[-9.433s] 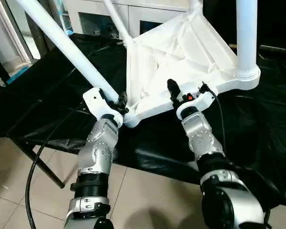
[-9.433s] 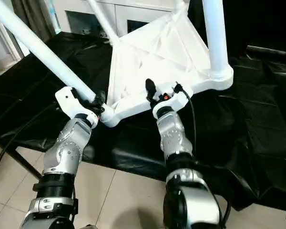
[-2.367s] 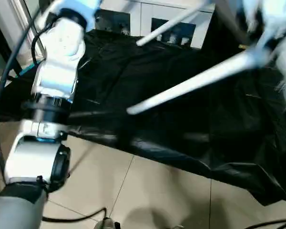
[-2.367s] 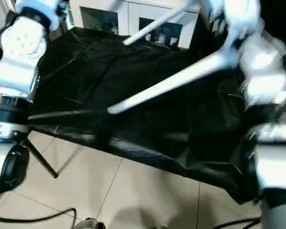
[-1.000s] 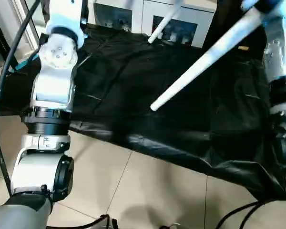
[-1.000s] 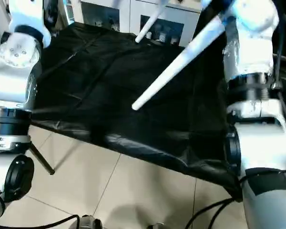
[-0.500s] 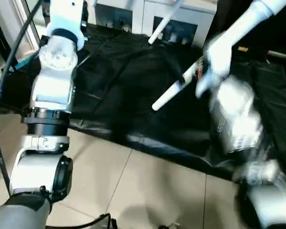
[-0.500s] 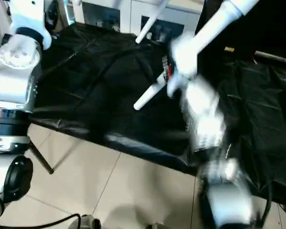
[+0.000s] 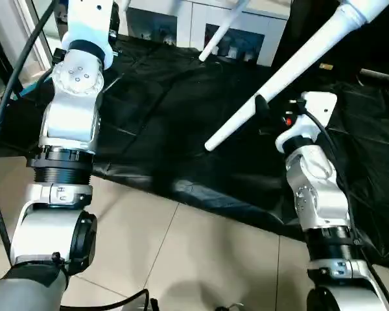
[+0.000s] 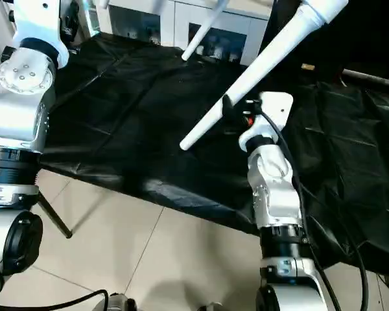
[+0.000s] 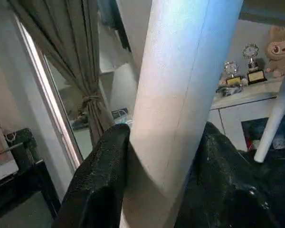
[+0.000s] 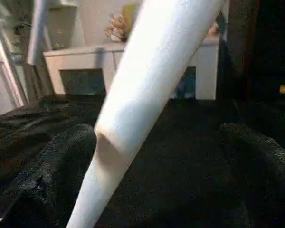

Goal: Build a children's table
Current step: Flip table

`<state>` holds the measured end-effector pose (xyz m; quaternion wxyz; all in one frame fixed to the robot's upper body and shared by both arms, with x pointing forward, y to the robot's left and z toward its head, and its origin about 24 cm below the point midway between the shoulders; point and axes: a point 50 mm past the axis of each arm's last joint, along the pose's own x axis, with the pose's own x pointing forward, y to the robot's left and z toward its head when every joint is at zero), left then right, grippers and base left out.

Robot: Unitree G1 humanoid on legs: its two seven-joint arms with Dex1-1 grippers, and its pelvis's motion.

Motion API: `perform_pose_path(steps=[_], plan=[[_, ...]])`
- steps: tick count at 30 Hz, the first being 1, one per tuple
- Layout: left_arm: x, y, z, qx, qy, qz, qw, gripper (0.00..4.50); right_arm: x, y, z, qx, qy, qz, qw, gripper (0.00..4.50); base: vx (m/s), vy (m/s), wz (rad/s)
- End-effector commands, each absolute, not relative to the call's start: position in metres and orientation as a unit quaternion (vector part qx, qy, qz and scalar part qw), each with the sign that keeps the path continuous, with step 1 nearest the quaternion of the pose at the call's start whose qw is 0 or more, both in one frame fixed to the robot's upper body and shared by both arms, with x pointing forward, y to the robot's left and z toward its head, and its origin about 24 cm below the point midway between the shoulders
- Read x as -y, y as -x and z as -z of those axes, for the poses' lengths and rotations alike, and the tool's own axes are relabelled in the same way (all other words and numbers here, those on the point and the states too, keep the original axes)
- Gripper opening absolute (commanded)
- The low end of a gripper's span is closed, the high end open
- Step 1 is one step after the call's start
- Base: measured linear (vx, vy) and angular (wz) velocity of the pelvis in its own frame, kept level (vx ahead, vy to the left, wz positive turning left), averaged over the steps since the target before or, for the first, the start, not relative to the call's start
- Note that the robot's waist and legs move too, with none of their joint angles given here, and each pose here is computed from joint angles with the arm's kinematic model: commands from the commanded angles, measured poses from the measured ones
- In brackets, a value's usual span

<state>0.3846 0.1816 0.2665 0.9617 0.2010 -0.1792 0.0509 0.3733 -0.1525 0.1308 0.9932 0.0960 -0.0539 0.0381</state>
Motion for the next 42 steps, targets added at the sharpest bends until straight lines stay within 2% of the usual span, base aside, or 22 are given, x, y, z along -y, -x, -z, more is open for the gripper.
perform_pose_path(steps=[1,4,9,12,17,18,20,22,25,26,32,36,38,40,42], plan=[[-0.175,-0.384,-0.273,0.194,-0.19,-0.036,0.962,1.82,0.154,-0.381,-0.137,0.055,-0.118,-0.032,0.991,4.5,0.0,0.0,0.0],[-0.176,-0.384,-0.273,0.194,-0.192,-0.037,0.961,1.82,0.152,-0.39,-0.143,0.048,-0.139,-0.038,0.988,4.12,0.0,0.0,0.0],[-0.179,-0.382,-0.273,0.195,-0.195,-0.042,0.96,1.82,0.147,-0.399,-0.148,0.051,-0.153,-0.079,0.984,3.77,0.0,0.0,0.0],[-0.18,-0.381,-0.273,0.194,-0.196,-0.044,0.96,1.82,0.146,-0.4,-0.149,0.057,-0.156,-0.09,0.982,3.43,0.0,0.0,0.0],[-0.181,-0.381,-0.273,0.194,-0.196,-0.045,0.96,1.8,0.145,-0.403,-0.156,0.072,-0.164,-0.103,0.978,3.13,0.0,0.0,0.0],[-0.18,-0.382,-0.273,0.194,-0.196,-0.045,0.96,1.8,0.145,-0.403,-0.156,0.074,-0.166,-0.106,0.978,2.94,0.0,0.0,0.0],[-0.18,-0.382,-0.273,0.193,-0.196,-0.044,0.96,1.8,0.144,-0.403,-0.158,0.081,-0.164,-0.114,0.976,2.91,0.0,0.0,0.0],[-0.179,-0.382,-0.273,0.193,-0.195,-0.043,0.961,1.8,0.145,-0.402,-0.16,0.089,-0.158,-0.119,0.976,2.54,0.0,0.0,0.0],[-0.178,-0.383,-0.272,0.193,-0.193,-0.041,0.961,1.8,0.146,-0.402,-0.161,0.097,-0.156,-0.12,0.976,2.48,0.0,0.0,0.0],[-0.178,-0.383,-0.271,0.193,-0.19,-0.039,0.962,1.8,0.148,-0.401,-0.163,0.102,-0.155,-0.117,0.976,2.28,0.0,0.0,0.0],[-0.176,-0.384,-0.263,0.194,-0.161,-0.023,0.967,1.79,0.165,-0.392,-0.181,0.158,-0.124,-0.093,0.975,1.93,0.0,0.0,0.0],[-0.175,-0.385,-0.244,0.18,-0.142,-0.003,0.973,1.75,0.179,-0.374,-0.197,0.213,-0.085,-0.068,0.971,1.81,0.0,0.0,0.0],[-0.175,-0.385,-0.244,0.18,-0.142,-0.003,0.973,1.74,0.179,-0.374,-0.197,0.213,-0.085,-0.068,0.971,1.76,0.0,0.0,0.0],[-0.175,-0.388,-0.222,0.153,-0.13,0.007,0.98,1.72,0.191,-0.358,-0.202,0.238,-0.054,-0.035,0.969,1.73,0.0,0.0,0.0],[-0.174,-0.389,-0.21,0.137,-0.127,0.01,0.982,1.67,0.193,-0.349,-0.205,0.246,-0.045,-0.024,0.968,1.66,0.0,0.0,0.0]])
